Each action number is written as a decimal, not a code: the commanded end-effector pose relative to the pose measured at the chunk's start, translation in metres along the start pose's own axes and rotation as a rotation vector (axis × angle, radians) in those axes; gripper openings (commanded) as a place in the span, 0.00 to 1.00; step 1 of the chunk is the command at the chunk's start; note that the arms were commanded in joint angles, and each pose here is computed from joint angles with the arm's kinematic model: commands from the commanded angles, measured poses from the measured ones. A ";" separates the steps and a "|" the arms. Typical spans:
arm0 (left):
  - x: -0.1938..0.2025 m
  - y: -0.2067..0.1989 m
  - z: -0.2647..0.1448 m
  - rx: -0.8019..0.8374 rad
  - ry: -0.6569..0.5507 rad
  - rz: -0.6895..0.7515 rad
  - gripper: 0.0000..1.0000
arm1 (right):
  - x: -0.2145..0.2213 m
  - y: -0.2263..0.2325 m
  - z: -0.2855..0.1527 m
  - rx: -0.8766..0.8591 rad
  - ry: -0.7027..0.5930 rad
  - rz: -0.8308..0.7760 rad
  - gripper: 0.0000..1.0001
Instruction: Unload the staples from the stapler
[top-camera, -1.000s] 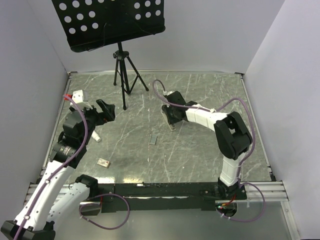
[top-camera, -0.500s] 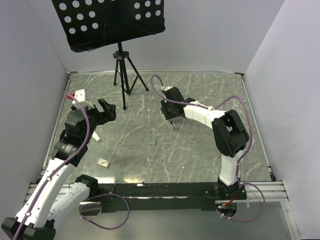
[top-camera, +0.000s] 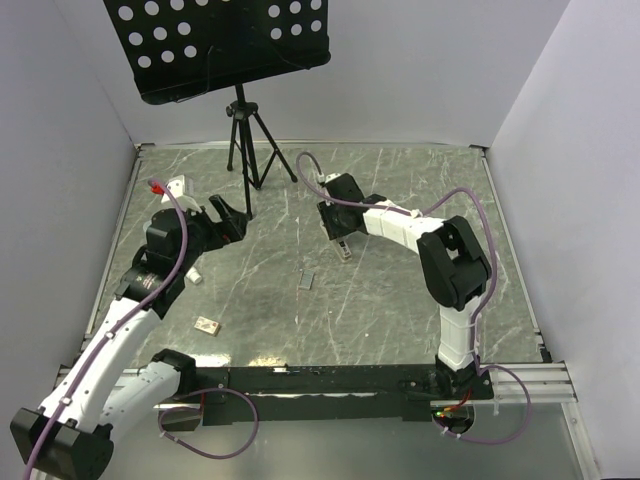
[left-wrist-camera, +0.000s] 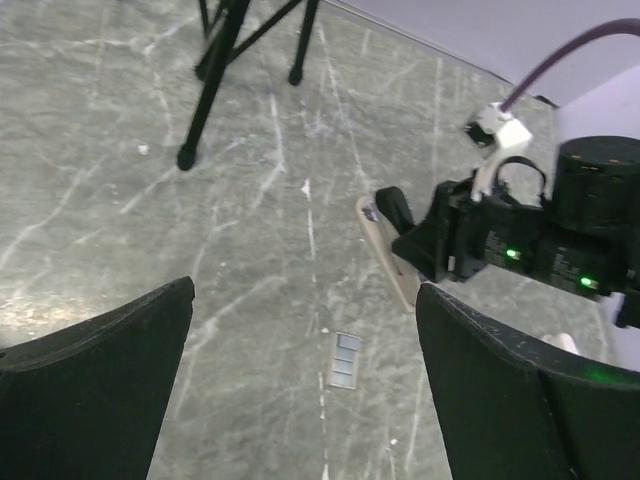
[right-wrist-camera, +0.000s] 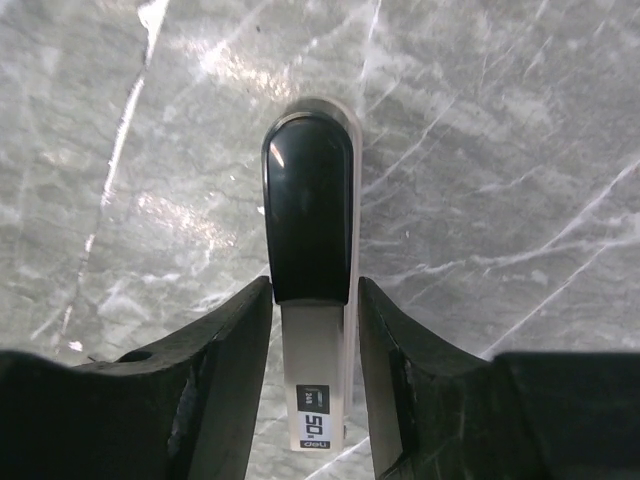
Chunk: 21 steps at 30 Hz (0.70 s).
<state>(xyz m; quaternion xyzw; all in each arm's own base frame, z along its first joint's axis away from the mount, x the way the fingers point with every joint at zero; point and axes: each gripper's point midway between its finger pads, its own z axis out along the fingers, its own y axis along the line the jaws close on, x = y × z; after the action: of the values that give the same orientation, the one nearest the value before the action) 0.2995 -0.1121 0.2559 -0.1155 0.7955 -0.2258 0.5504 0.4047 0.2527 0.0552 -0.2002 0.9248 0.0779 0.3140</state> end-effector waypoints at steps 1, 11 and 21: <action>-0.007 -0.021 -0.005 0.095 -0.014 -0.053 0.97 | -0.009 -0.001 0.002 0.017 -0.027 -0.018 0.45; 0.004 -0.032 0.004 0.125 0.091 -0.068 0.92 | -0.014 0.005 -0.005 -0.025 -0.070 -0.036 0.19; 0.010 -0.033 0.052 0.152 0.291 -0.111 0.73 | -0.046 0.040 -0.088 -0.223 -0.276 -0.042 0.00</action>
<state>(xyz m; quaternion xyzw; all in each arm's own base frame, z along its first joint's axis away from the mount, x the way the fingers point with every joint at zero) 0.3287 -0.1495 0.2302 -0.1016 0.8450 -0.2866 0.4399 0.3793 0.2483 0.0681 -0.2258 0.9126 0.1054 0.3240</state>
